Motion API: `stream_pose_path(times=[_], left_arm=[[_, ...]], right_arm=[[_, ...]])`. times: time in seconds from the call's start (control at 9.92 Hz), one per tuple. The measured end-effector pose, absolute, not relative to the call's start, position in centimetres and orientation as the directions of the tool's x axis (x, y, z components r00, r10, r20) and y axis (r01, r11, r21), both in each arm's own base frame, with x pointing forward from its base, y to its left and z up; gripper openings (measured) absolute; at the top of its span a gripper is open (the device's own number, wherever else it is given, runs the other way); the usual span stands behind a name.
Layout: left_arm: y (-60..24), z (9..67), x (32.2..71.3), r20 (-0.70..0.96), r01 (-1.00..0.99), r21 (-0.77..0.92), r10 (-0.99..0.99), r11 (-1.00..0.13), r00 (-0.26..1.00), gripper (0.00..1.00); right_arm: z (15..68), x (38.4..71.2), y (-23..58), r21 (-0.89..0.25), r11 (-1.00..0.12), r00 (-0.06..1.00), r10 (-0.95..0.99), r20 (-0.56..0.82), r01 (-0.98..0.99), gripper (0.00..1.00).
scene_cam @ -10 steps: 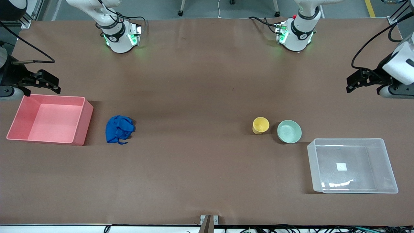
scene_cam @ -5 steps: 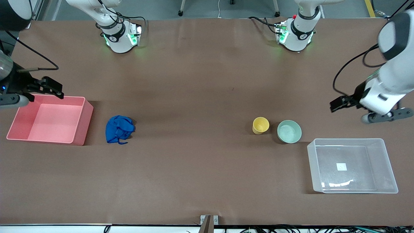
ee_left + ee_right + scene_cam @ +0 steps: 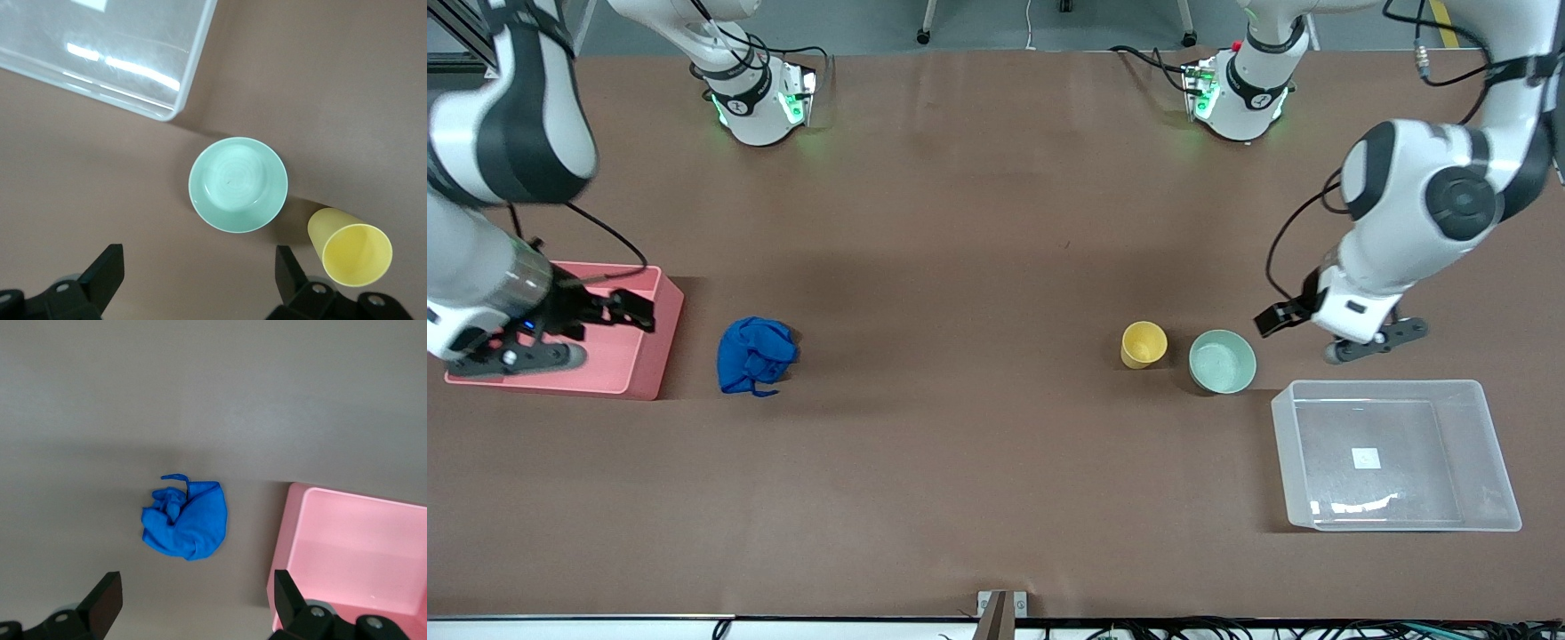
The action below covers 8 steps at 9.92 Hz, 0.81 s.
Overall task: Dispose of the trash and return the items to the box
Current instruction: 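Grasp the blue cloth with the right gripper while the left gripper grasps the bowl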
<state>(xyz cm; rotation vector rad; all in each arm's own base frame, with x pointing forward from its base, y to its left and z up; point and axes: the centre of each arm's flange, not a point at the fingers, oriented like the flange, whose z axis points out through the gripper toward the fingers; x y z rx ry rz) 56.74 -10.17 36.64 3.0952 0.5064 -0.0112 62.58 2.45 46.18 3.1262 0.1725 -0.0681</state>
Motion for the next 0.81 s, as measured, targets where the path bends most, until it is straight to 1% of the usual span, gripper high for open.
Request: stream_pose_path(times=[0.2,0.4,0.5,0.61,0.71,0.81], left_arm=[[-9.7,31.9,56.2,-0.001,0.338,0.018,0.338,-0.941,0.941,1.00],[-9.2,27.1,55.8,0.017,0.349,0.044,0.350,-0.936,0.937,0.96],[-9.2,24.9,55.8,0.018,0.354,0.053,0.355,-0.934,0.935,0.90],[-9.3,22.9,55.8,0.014,0.357,0.059,0.358,-0.932,0.933,0.75],[-9.2,21.6,55.7,0.006,0.360,0.059,0.361,-0.931,0.933,0.71],[-9.0,20.8,55.6,-0.003,0.364,0.055,0.364,-0.930,0.931,0.64]], right_arm=[[39.4,62.8,2.6,-0.003,-0.994,0.991,0.108,-0.073,0.108,1.00],[33.7,62.7,3.3,-0.041,-0.995,0.988,0.099,-0.115,0.095,1.00],[31.7,62.8,4.2,-0.045,-0.994,0.988,0.108,-0.115,0.104,1.00],[29.8,62.6,5.0,-0.045,-0.992,0.988,0.119,-0.100,0.114,1.00],[27.8,61.9,5.7,-0.045,-0.991,0.987,0.129,-0.095,0.125,1.00],[26.4,61.2,6.3,-0.045,-0.990,0.985,0.138,-0.106,0.133,1.00]])
